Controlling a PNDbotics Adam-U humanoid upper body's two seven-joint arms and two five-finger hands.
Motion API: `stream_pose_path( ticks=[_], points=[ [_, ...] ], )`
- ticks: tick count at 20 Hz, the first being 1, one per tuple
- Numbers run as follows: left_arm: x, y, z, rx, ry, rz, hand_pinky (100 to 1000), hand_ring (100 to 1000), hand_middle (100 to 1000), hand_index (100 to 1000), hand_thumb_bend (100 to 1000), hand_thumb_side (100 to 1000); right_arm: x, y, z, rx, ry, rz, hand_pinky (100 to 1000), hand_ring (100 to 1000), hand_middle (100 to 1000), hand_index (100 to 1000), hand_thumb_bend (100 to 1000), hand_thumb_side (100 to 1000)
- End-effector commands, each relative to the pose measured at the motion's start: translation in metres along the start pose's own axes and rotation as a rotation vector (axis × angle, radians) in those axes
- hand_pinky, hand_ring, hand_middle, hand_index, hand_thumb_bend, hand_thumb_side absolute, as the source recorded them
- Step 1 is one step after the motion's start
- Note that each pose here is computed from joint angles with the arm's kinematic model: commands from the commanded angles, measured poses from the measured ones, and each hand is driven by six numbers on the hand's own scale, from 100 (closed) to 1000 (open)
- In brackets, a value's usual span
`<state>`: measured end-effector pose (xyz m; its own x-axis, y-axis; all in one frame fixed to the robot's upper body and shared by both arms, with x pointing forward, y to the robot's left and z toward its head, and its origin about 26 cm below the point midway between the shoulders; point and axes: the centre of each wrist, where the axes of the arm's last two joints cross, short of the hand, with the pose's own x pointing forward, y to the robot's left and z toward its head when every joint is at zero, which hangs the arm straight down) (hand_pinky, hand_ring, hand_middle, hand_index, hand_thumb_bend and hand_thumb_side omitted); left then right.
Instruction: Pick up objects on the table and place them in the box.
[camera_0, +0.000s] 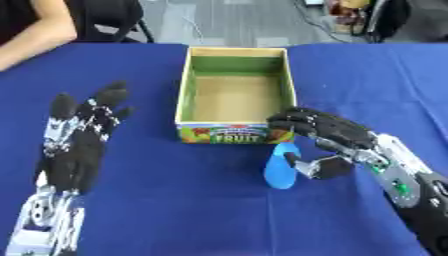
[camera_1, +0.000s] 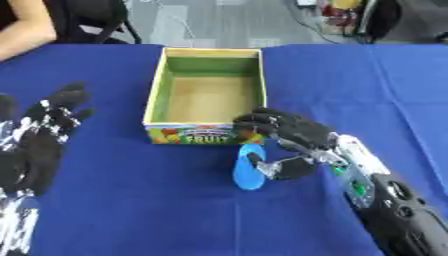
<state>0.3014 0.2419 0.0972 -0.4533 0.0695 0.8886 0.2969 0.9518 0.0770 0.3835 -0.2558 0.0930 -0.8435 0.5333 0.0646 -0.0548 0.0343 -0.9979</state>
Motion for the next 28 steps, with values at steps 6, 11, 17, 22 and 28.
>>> stream_pose_path(
  ticks=[6, 11, 17, 22, 28],
  points=[
    [0.006, -0.001, -0.005, -0.016, -0.029, -0.001, 907, 956, 924, 795, 823, 1000, -0.006, 0.007, -0.001, 0.041, 0.001, 0.028, 999, 868, 935, 988, 100, 787],
    [0.006, -0.001, -0.006, -0.018, -0.029, 0.0, 907, 956, 923, 794, 823, 1000, -0.007, 0.01, -0.002, 0.072, -0.014, 0.051, 997, 873, 941, 989, 100, 786],
    [0.006, -0.002, -0.006, -0.018, -0.03, 0.001, 907, 957, 924, 794, 824, 1000, -0.004, 0.007, -0.002, 0.063, -0.032, 0.083, 996, 877, 944, 990, 100, 788],
    [0.006, -0.001, -0.005, -0.016, -0.029, -0.001, 907, 958, 924, 793, 823, 1000, 0.005, -0.018, -0.001, -0.007, -0.064, 0.141, 993, 884, 950, 991, 100, 788],
    [0.006, 0.0, -0.005, -0.014, -0.028, -0.005, 907, 959, 924, 793, 822, 1000, 0.021, -0.036, 0.006, -0.019, -0.099, 0.192, 993, 891, 957, 993, 100, 788]
  ],
)
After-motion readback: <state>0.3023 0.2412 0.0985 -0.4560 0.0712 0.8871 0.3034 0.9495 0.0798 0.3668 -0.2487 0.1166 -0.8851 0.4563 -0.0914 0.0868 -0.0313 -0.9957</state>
